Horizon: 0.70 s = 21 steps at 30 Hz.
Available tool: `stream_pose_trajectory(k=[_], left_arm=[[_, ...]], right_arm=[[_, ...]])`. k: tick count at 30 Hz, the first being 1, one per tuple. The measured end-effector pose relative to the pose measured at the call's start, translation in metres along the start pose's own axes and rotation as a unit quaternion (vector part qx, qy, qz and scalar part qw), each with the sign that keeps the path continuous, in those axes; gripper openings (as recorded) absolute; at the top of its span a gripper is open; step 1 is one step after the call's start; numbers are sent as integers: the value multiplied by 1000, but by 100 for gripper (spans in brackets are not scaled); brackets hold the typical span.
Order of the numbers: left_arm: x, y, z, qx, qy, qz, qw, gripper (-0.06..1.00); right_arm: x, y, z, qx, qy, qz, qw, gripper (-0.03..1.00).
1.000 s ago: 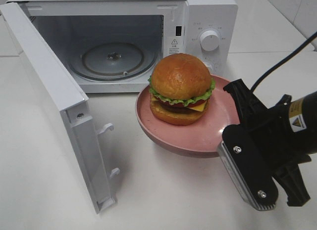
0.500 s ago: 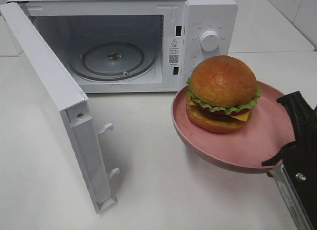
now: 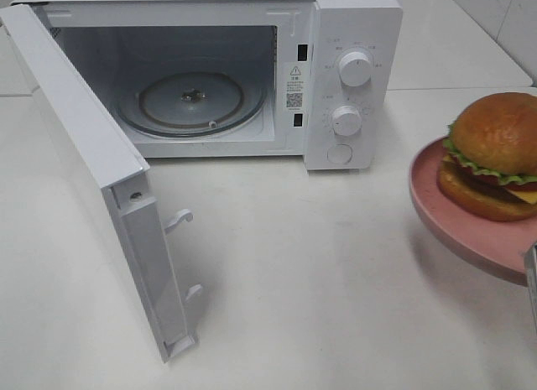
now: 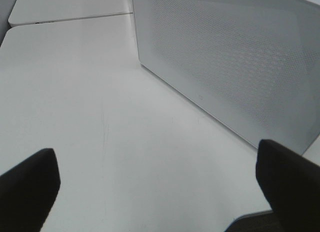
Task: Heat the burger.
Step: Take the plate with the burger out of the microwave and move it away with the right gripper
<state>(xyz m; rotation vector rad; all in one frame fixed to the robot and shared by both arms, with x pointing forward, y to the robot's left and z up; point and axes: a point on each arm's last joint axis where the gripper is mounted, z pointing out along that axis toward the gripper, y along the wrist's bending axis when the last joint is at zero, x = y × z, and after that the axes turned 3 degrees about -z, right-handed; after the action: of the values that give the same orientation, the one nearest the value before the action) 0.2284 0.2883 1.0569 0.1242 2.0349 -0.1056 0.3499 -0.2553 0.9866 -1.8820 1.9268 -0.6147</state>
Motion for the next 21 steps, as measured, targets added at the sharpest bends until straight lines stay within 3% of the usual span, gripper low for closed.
stream_pose_trajectory(k=[9,15,16,21], left_arm=[[0,0,0,0,0,0,1000,99],[0,0,0,0,0,0,1000,99],[0,0,0,0,0,0,1000,99],[0,0,0,0,0,0,1000,99]], right_arm=[[13,1,-1,3,73,109,991,9],[19,1,-2,16,102,209,972,9],[20,1,-2,21,107,246,963,9],[20,0,5,23,148,290,945,9]])
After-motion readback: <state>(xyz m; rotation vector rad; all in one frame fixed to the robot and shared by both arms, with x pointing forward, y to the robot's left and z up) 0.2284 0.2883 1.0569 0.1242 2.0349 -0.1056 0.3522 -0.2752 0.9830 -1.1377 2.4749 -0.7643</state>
